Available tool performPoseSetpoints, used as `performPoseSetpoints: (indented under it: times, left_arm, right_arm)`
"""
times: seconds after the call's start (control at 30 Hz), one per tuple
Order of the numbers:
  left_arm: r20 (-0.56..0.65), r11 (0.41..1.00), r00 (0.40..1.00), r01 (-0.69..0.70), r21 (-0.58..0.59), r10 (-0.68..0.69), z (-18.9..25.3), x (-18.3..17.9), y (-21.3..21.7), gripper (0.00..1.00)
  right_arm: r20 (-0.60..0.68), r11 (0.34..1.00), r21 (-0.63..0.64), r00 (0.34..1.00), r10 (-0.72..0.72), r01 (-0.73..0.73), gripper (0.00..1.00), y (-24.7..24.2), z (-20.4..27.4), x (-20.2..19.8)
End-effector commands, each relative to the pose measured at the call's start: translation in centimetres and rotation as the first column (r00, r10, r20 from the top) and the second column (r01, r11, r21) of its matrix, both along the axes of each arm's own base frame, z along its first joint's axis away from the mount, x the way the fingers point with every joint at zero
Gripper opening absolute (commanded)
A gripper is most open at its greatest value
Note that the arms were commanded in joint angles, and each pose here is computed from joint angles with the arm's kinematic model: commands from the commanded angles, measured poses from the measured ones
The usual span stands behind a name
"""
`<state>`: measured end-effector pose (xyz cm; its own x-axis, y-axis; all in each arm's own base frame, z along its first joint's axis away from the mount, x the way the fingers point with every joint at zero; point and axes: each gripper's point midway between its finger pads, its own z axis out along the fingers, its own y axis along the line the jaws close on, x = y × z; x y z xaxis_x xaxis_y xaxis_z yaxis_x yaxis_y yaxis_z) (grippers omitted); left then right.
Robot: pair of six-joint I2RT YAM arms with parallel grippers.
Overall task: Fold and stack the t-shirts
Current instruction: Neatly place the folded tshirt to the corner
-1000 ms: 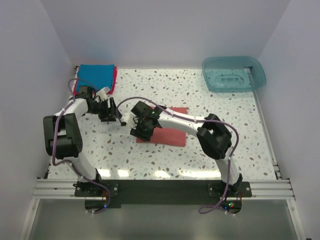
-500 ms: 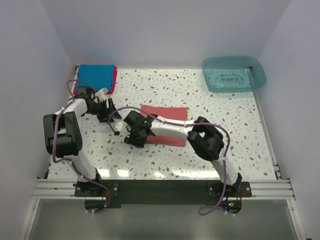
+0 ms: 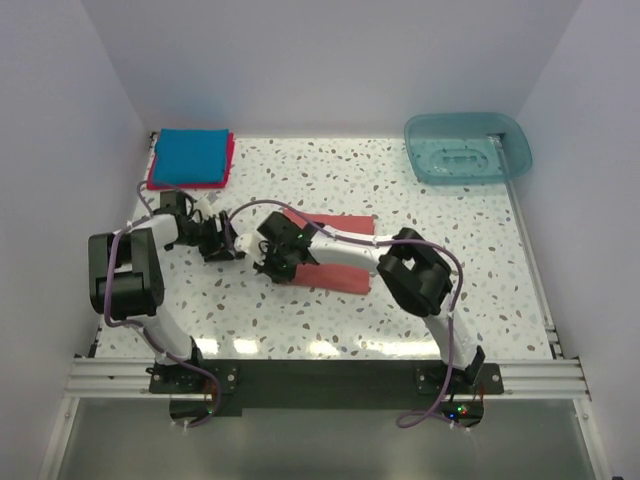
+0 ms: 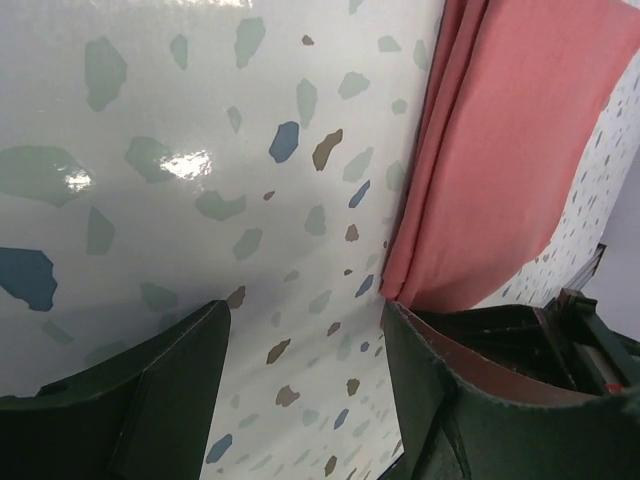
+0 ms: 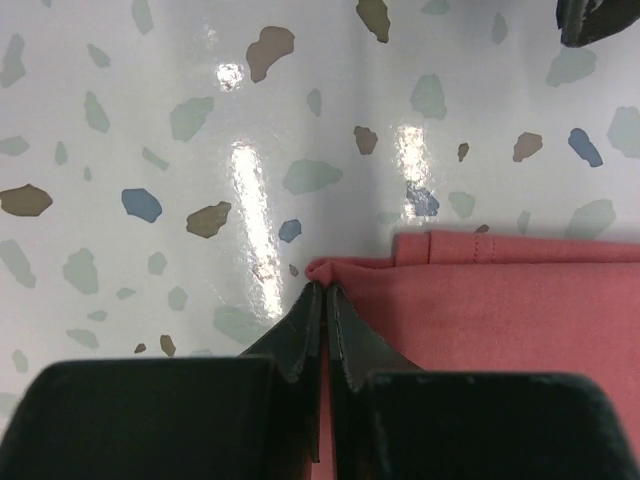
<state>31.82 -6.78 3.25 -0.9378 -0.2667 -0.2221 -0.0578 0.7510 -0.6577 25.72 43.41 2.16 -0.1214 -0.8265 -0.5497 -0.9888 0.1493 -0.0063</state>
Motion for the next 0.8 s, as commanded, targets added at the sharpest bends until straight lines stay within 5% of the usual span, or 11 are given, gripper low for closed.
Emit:
performPoseSetpoints:
  times: [0.0, 0.33, 0.77]
  left_arm:
    - [0.108, 0.998, 0.994, -0.024, -0.064, 0.031, 1.7, 1.6, -0.7, 0.68]
    - [0.055, 0.974, 0.997, -0.036, -0.224, 0.049, 1.5, 1.2, -5.7, 0.81]
    - [-0.068, 0.93, 0.996, -0.072, -0.362, 0.051, -0.4, 1.1, -12.1, 0.82]
  right_arm:
    - [-0.068, 0.996, 0.082, 0.998, -0.012, 0.018, 0.0, -0.9, 3.1, 0.4]
    - [-0.073, 0.969, 0.245, 0.996, 0.056, -0.037, 0.0, 0.4, 8.3, -0.2]
    - [-0.084, 0.945, 0.325, 0.995, 0.053, -0.023, 0.0, 1.9, 10.8, -0.2]
